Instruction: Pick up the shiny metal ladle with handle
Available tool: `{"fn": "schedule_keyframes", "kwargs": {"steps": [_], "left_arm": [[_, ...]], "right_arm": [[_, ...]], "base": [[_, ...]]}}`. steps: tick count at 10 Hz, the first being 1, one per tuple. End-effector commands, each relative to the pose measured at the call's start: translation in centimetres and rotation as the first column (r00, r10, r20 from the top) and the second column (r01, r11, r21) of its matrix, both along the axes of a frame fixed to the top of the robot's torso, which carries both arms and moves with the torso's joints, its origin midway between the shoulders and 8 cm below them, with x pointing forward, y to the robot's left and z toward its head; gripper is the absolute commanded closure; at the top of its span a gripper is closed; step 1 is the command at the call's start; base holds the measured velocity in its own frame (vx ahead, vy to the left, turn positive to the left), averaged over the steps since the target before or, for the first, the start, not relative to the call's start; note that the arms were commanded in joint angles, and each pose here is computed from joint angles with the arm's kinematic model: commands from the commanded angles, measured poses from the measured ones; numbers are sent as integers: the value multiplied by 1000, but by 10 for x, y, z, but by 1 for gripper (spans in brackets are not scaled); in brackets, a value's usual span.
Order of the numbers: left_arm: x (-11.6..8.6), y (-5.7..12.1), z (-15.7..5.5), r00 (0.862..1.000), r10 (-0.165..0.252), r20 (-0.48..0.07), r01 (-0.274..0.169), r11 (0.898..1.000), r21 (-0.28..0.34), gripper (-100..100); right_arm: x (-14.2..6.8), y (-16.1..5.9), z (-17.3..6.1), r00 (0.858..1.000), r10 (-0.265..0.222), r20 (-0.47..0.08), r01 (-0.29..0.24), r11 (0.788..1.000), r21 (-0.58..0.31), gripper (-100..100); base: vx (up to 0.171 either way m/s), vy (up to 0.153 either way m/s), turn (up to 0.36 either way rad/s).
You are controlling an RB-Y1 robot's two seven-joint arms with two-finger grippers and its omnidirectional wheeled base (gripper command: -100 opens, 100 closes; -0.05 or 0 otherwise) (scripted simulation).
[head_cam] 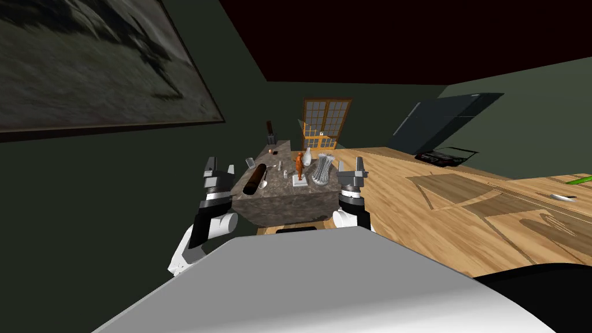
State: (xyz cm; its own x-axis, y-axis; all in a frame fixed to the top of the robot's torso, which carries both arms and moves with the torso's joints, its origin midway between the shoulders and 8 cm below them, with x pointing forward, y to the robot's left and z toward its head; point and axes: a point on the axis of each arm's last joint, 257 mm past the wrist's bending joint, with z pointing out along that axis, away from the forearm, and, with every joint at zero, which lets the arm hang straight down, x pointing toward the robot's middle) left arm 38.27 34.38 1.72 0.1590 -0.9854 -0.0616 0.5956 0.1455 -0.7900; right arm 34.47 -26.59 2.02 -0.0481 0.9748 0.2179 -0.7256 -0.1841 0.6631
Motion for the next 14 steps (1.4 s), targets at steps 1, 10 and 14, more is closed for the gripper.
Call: {"fn": "schedule_keyframes", "kwargs": {"steps": [1,10,14], "left_arm": [[12,17,-9,999,5,-41,-7,999,-36,-100],[44,79,-50,981,26,-194,-68,975,-213,-100],[53,115,-73,964,39,-263,-124,941,-316,-100]], "right_arm": [[0,0,0,1000,0,0,0,1000,0,0],[0,0,0,1000,0,0,0,1000,0,0],[0,0,0,1000,0,0,0,1000,0,0]], "base": [[-26,-79,-205],[-17,-55,-161],[-6,-60,-161]]}}
